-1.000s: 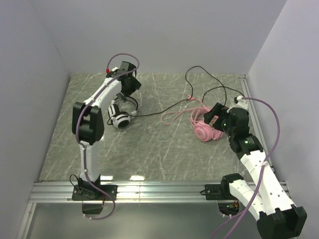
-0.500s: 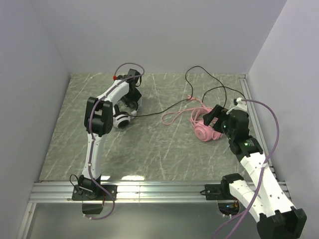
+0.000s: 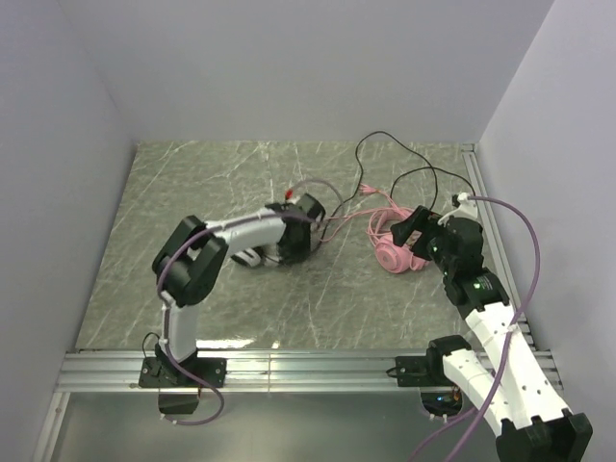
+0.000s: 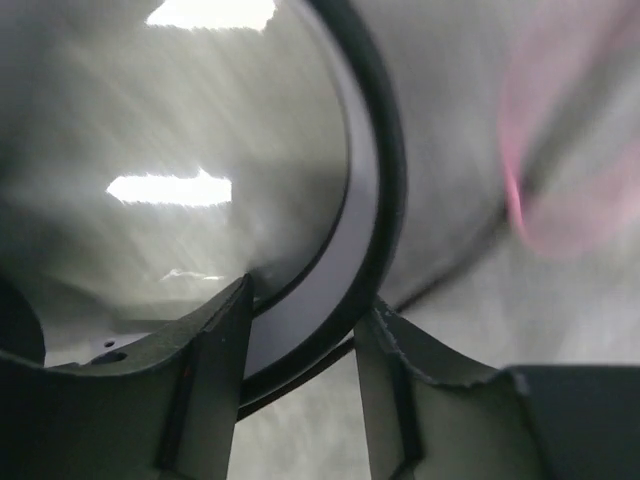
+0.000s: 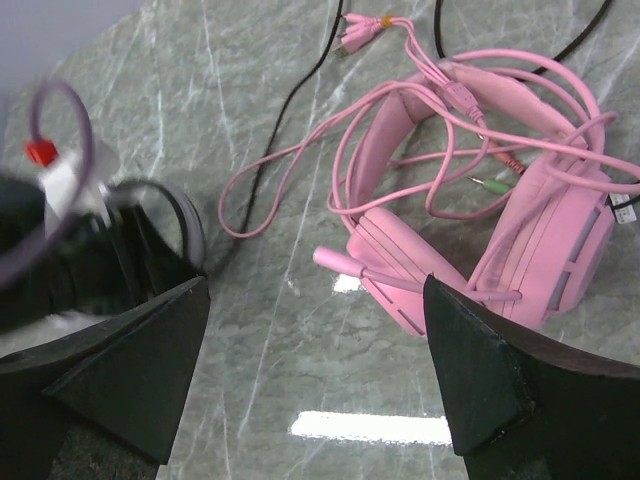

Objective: Wrap the headphones

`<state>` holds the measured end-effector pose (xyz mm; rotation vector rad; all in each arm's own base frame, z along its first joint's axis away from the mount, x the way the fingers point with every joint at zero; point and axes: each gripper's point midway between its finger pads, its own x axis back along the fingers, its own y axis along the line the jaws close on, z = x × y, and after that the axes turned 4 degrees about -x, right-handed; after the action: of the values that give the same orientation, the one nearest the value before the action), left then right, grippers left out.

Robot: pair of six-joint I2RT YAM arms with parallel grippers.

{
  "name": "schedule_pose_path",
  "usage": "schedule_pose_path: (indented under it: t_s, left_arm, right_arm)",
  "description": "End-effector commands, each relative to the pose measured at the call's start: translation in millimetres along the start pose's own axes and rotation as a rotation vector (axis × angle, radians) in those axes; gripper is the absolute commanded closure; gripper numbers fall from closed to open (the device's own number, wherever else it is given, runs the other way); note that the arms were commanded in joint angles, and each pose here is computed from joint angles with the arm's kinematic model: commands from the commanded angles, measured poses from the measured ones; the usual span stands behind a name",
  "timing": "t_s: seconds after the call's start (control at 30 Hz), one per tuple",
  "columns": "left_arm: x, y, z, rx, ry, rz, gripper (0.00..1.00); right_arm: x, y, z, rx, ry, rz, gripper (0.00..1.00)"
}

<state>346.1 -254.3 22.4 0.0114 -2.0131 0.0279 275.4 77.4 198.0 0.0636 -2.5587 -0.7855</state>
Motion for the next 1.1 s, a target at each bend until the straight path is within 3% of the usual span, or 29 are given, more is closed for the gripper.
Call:
schedule_pose_path:
  t_s: [0.0, 0.1, 0.27, 0.37, 0.53, 0.67, 0.83, 1.07]
  left_arm:
    - [45, -28, 36, -0.15, 0.007, 0.186, 0.52]
    - [74, -46, 96, -0.337, 0.005, 0.296, 0.49]
    - [113, -46, 133, -0.459, -0.027, 0.412, 0.38]
    - [128, -37, 131, -0.446, -0.072, 0.446, 0.34]
    - [160, -31, 104, -0.34, -0.219, 0.488, 0.15]
    - [179, -22, 82, -0.255, -0.307, 0.451, 0.08]
    - [180, 13, 64, -0.157, -0.322, 0.228, 0.09]
    - [190, 57, 62, -0.012, -0.39, 0.133, 0.08]
  right_arm:
    - [4, 8, -3, 0.002, -0.019, -0.042, 0.06]
    - [0, 6, 5, 0.007, 0.011, -0.042, 0.06]
    - [-9, 8, 16, 0.035, 0.065, -0.071, 0.07]
    - [-17, 24, 33, 0.093, 0.15, -0.175, 0.07]
    - [-41, 39, 57, 0.178, 0.248, -0.187, 0.06]
    - [-50, 67, 72, 0.255, 0.299, -0.233, 0.06]
    - [-64, 114, 88, 0.409, 0.334, -0.392, 0.07]
    - [-86, 140, 99, 0.428, 0.317, -0.504, 0.08]
